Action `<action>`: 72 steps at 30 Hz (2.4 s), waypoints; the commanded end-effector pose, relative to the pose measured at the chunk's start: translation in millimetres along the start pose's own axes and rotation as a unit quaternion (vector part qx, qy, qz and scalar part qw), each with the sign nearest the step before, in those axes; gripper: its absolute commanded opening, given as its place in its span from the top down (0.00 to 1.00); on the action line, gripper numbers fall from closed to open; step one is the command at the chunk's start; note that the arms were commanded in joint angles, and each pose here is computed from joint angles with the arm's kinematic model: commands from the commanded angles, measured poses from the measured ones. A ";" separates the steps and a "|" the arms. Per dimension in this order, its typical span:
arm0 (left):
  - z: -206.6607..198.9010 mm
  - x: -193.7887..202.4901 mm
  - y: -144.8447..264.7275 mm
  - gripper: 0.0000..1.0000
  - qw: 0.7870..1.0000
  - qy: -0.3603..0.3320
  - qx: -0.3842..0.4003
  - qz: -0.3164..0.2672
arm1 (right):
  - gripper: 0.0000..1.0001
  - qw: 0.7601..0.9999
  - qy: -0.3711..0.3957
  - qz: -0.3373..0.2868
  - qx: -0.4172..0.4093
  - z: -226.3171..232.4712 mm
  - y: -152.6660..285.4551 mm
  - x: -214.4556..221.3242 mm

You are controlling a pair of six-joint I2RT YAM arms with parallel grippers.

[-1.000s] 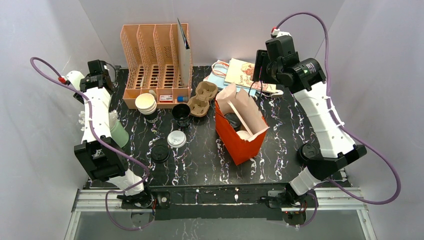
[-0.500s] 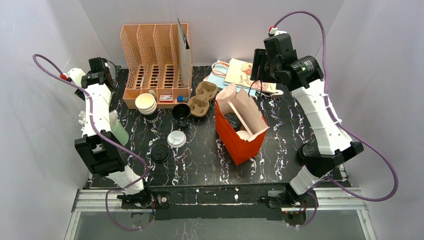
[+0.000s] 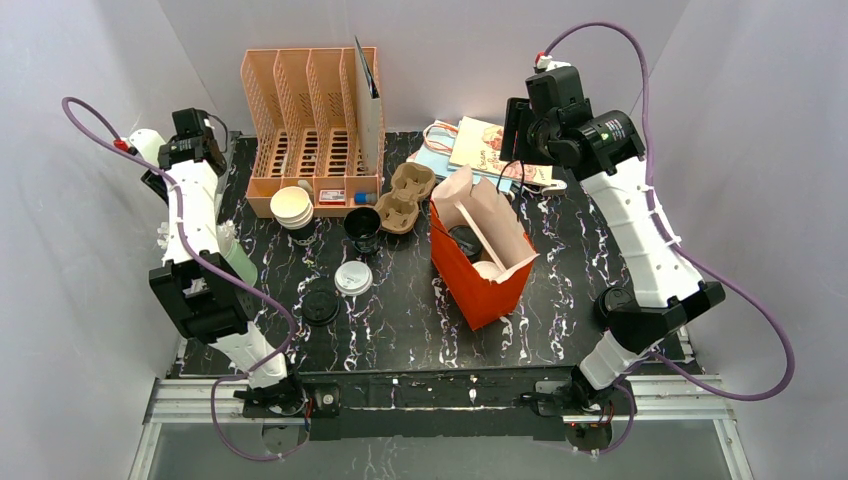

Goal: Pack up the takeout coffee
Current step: Pick up the straw from the storage cup.

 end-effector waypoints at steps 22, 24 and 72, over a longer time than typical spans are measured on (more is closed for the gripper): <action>-2.0 18.0 -18.3 0.78 1.000 -0.001 -0.008 0.026 | 0.32 1.000 0.004 -0.016 -0.009 4.1 2.4 -10.7; -0.5 18.3 -17.8 0.84 1.000 0.002 -0.011 0.027 | 0.32 1.000 0.004 -0.016 -0.009 4.2 2.0 -10.4; -89.1 -157.2 360.8 1.00 0.641 0.285 0.713 0.004 | 0.31 0.998 -0.022 -0.058 -0.026 -1.3 18.5 -13.5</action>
Point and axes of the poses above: each gripper's point midway between its finger pads, its own y axis back along the fingers, its own z axis along the line the jaws close on, x = y × z, the point moved 1 cm from there along y, back along the fingers, and after that the axes turned 7 degrees about -y, right-handed, at the moved point
